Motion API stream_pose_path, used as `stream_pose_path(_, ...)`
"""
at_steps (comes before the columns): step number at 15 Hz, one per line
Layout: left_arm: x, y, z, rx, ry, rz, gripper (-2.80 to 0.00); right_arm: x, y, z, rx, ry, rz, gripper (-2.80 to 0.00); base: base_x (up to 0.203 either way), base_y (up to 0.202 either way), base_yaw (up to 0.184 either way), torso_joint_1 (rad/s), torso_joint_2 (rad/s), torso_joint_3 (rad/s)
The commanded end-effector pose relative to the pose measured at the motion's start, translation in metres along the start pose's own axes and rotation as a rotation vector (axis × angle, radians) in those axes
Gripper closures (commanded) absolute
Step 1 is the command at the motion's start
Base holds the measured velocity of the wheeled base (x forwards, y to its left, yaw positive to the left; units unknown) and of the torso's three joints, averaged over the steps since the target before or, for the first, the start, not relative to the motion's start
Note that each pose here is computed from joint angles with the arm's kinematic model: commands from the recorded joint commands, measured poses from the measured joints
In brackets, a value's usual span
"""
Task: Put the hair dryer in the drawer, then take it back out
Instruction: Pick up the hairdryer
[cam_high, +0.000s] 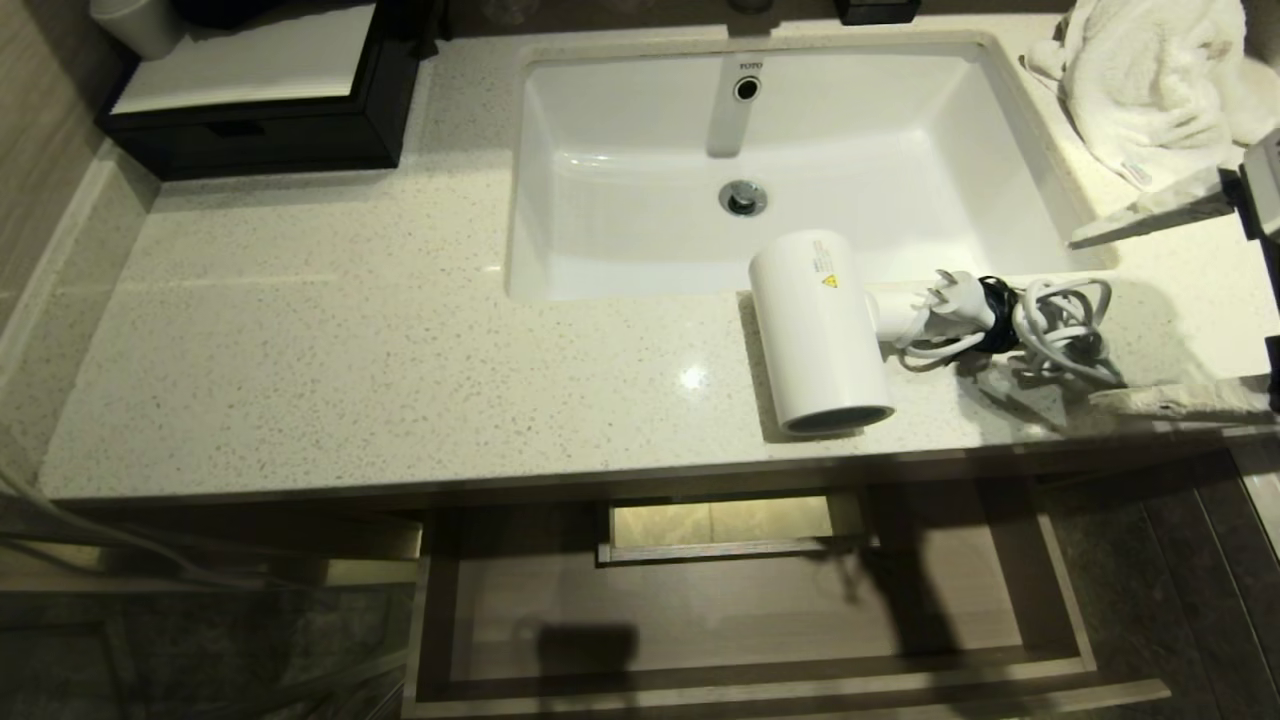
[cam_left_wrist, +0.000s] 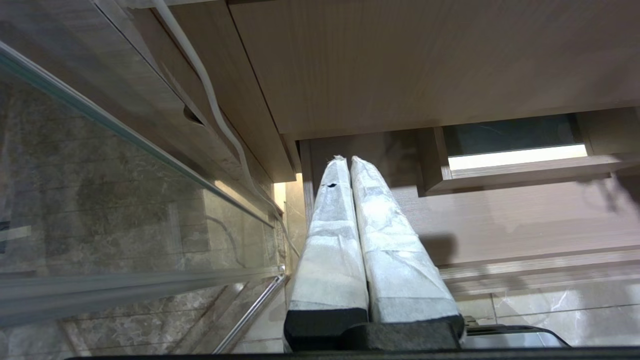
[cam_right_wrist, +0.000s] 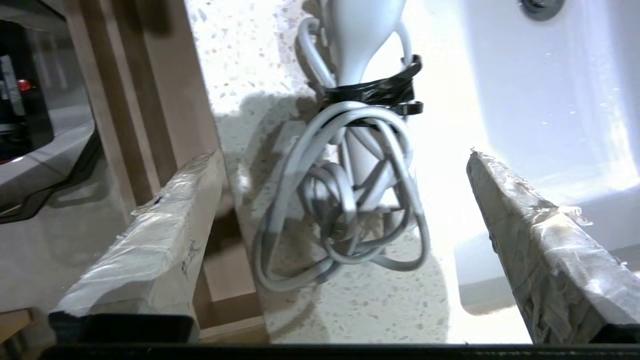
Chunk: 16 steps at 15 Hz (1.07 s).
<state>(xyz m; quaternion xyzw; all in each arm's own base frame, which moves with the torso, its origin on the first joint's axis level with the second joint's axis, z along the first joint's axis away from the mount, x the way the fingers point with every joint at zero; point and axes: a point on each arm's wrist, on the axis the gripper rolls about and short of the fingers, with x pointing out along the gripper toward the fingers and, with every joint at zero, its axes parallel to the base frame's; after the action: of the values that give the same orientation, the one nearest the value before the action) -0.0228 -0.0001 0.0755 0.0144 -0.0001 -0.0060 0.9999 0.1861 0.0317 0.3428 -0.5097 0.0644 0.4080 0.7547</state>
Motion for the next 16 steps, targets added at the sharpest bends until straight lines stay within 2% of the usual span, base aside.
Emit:
stream_pose_path(1, 0.0, 0.0, 0.0, 0.0, 0.0, 0.0, 0.0, 0.002, -0.005, -0.002, -0.014, -0.021, -0.02, -2.8, 0.0, 0.0, 0.0, 0.0, 0.0, 0.0)
stream_pose_path(5, 0.0, 0.0, 0.0, 0.0, 0.002, 0.0, 0.0, 0.014, -0.017, -0.005, -0.053, -0.053, -0.002, -2.8, 0.0, 0.0, 0.0, 0.0, 0.0, 0.0)
stream_pose_path(16, 0.0, 0.0, 0.0, 0.0, 0.0, 0.0, 0.0, 0.032, -0.021, -0.014, -0.043, -0.037, 0.042, -2.8, 0.0, 0.0, 0.0, 0.0, 0.0, 0.0)
